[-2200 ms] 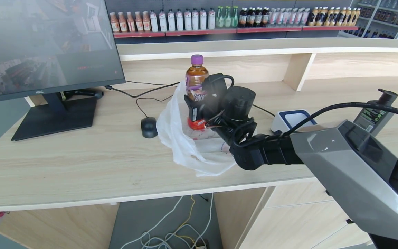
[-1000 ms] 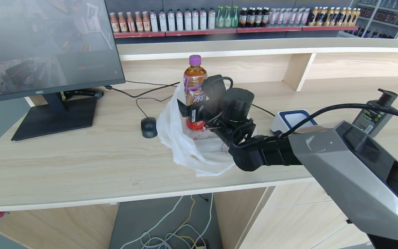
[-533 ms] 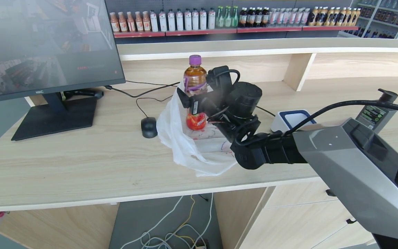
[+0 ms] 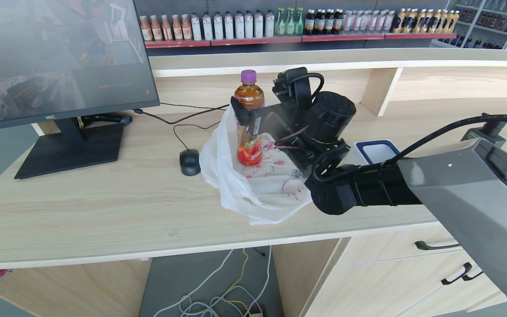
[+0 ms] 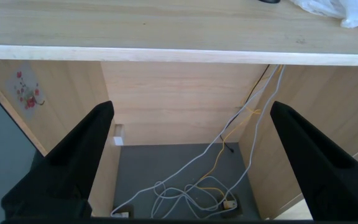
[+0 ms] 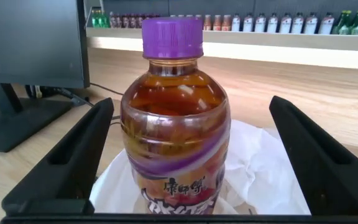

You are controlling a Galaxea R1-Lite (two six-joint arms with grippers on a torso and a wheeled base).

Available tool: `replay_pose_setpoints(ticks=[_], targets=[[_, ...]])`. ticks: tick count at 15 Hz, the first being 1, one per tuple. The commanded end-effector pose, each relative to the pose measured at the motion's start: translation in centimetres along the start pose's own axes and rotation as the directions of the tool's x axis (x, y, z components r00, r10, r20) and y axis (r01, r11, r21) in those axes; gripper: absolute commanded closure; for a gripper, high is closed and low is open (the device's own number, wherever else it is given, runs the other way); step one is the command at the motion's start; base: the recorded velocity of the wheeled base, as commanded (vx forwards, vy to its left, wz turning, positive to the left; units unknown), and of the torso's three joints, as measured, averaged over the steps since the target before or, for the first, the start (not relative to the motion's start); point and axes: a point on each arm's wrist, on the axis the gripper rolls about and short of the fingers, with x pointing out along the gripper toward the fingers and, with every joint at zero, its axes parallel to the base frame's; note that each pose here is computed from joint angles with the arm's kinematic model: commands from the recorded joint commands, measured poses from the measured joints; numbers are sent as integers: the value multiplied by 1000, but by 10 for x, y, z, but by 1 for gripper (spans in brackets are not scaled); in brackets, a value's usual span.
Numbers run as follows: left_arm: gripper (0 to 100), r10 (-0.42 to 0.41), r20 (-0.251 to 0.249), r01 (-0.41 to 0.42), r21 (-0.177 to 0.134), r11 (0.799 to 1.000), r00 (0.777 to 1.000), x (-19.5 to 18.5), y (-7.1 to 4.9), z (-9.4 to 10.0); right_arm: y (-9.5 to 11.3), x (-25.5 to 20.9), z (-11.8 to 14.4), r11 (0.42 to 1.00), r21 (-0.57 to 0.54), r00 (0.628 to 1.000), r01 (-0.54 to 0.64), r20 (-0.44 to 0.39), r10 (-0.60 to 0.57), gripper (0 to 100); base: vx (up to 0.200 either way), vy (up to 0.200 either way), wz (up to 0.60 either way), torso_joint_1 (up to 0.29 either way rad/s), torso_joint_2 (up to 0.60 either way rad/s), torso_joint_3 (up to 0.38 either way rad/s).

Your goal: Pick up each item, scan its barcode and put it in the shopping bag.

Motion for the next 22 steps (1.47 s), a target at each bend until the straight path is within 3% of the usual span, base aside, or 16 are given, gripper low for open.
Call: replay_pose_setpoints(ticks=[1,7,10,13,17,22], targets=[[0,2,1,-2,0,1000,1000,0,0,0,-5,-16,10,1000,2,1000,7,27,-7,0,0,0,0,0,0,0],[0,-1,1,1,14,1000,1000,0,0,0,-19,-91,26,1000,14,999,28,38,-28,0,0,0,0,0,0,0],[0,-1,1,1,14,1000,1000,0,0,0,-28,-140,14,998,36,998,42,-50,-40,0,0,0,0,0,0,0],[0,-1,1,1,12,1000,1000,0,0,0,-31,-169,28,998,56,995,42,-88,-37,0,0,0,0,0,0,0],[0,0,1,0,8,1000,1000,0,0,0,-34,-180,40,991,57,990,118,-85,-113,0,-150,0,0,2,2,5],[0,-1,1,1,11,1000,1000,0,0,0,-32,-187,38,992,58,988,115,-109,-108,0,0,0,0,0,0,0]])
